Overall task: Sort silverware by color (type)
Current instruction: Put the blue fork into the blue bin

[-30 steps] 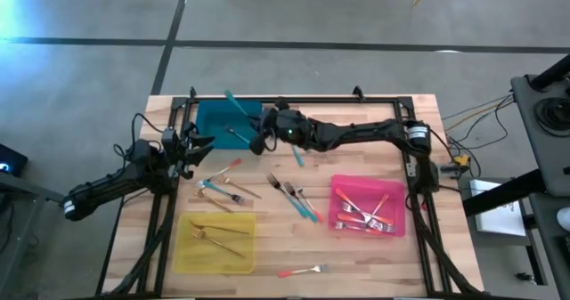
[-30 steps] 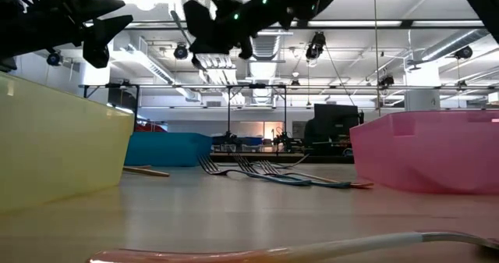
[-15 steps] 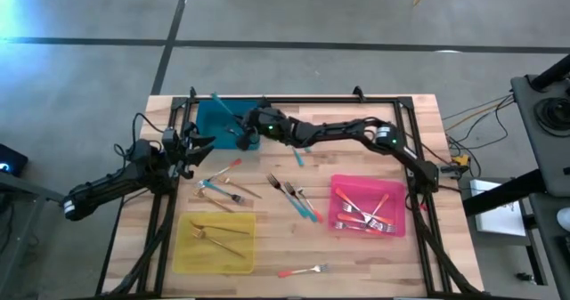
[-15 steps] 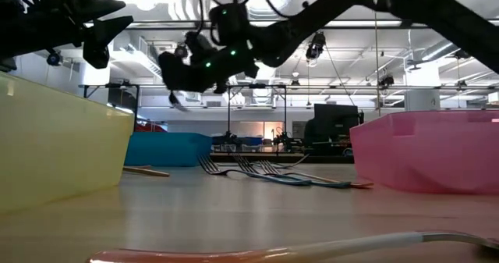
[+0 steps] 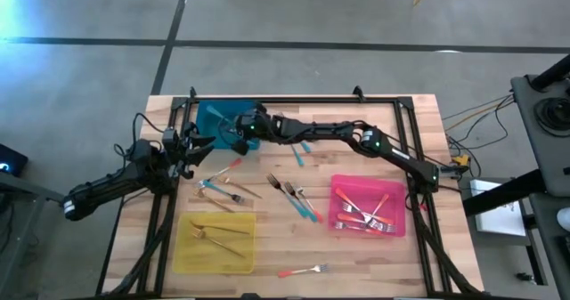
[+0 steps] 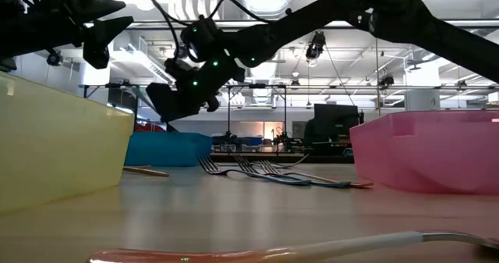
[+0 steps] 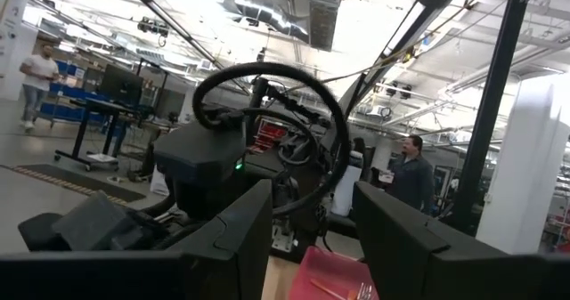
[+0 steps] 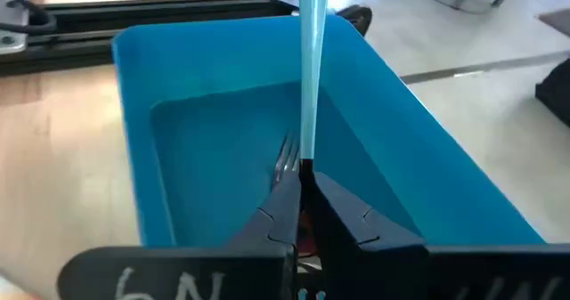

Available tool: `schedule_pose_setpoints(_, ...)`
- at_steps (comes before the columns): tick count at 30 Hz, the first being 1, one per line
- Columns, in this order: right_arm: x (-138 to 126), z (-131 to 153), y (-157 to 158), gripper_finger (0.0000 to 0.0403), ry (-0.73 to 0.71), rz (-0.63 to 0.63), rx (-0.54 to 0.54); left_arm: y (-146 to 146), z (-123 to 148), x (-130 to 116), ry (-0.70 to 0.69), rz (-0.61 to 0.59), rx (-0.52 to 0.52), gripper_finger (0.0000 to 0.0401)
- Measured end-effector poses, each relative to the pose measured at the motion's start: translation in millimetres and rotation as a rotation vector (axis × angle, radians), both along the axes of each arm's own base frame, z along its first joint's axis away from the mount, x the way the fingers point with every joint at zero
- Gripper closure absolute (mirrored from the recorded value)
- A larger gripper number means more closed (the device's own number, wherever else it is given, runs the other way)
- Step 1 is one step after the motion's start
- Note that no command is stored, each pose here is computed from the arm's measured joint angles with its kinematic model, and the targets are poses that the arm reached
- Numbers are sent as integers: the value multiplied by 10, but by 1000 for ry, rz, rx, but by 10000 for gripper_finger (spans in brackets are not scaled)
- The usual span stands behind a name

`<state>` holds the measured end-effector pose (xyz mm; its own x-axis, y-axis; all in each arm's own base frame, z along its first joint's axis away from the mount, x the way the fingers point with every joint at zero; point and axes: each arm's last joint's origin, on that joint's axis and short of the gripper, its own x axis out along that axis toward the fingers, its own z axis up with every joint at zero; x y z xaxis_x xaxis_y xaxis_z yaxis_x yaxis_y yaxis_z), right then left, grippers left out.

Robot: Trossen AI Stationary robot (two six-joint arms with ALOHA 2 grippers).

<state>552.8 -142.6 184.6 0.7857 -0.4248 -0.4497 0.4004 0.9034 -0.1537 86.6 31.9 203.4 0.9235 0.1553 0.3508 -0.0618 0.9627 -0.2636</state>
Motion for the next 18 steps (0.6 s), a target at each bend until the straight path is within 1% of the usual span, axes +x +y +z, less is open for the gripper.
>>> schedule_pose_setpoints(3,-3,-14,-5,388,-8,-18,29,0,1,0,0,0,0,260)
schedule_pose_setpoints(5,-11,10,-3,382,-6,-18,30,0,0,0,0,-1,0,260)
schedule_pose_setpoints(8,-39,101,0,360,2,-13,21,0,0,0,0,-1,0,260)
schedule_pose_setpoints(12,-95,209,-2,321,31,-14,25,0,1,0,0,0,0,260)
schedule_pose_setpoints(15,-210,299,25,294,126,-26,67,0,0,0,0,-1,0,260)
schedule_pose_setpoints(18,-466,480,96,277,302,-55,157,0,1,0,-1,-1,0,260)
